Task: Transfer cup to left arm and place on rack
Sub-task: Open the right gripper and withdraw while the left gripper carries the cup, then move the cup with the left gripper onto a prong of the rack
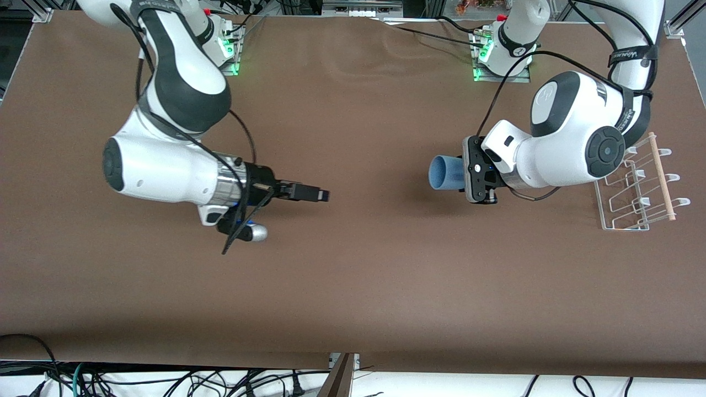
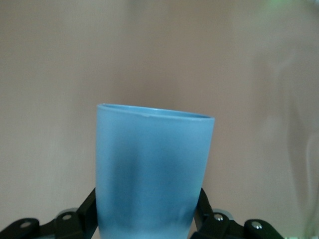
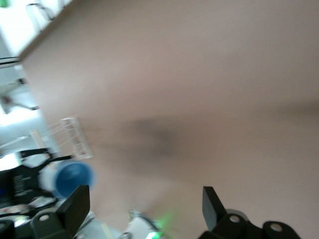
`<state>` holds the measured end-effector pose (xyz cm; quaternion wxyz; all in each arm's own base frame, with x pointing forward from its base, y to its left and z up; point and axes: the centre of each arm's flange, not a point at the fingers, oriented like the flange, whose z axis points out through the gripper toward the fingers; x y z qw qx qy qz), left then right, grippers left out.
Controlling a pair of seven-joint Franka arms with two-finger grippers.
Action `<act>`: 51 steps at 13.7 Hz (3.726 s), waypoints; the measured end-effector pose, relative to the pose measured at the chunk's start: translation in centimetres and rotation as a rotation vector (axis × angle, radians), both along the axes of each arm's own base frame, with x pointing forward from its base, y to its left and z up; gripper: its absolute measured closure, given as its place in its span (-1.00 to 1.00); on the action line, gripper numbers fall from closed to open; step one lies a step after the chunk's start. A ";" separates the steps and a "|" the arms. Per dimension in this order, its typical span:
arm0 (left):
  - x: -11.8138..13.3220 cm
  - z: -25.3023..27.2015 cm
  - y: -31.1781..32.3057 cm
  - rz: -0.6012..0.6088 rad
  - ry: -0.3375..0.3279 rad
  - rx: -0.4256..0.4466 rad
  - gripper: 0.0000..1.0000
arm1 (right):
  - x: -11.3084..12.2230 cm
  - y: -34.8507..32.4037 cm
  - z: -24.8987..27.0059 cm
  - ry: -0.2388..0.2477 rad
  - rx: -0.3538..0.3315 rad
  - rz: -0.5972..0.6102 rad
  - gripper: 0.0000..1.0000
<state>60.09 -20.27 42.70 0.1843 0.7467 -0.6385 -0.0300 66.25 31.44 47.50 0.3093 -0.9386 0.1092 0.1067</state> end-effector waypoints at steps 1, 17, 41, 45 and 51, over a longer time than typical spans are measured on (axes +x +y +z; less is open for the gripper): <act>-0.2 0.1 0.5 -0.004 0.018 0.060 -0.53 | 0.3 -2.2 0.1 -0.018 -0.066 0.026 -1.00; -1.7 -5.2 14.6 0.047 0.217 1.345 -0.53 | -4.2 -25.9 12.9 -0.252 -0.699 0.164 -1.00; -15.0 -19.5 28.6 0.127 -0.153 1.789 -0.53 | -6.0 -28.0 12.8 -0.178 -0.679 0.316 -1.00; -15.9 -20.5 28.8 0.097 -0.150 1.791 -0.53 | -6.1 -27.6 12.8 -0.180 -0.678 0.323 -1.00; -15.9 -23.4 28.5 -0.007 -0.183 1.766 -0.53 | -6.1 -27.6 12.8 -0.180 -0.678 0.323 -1.00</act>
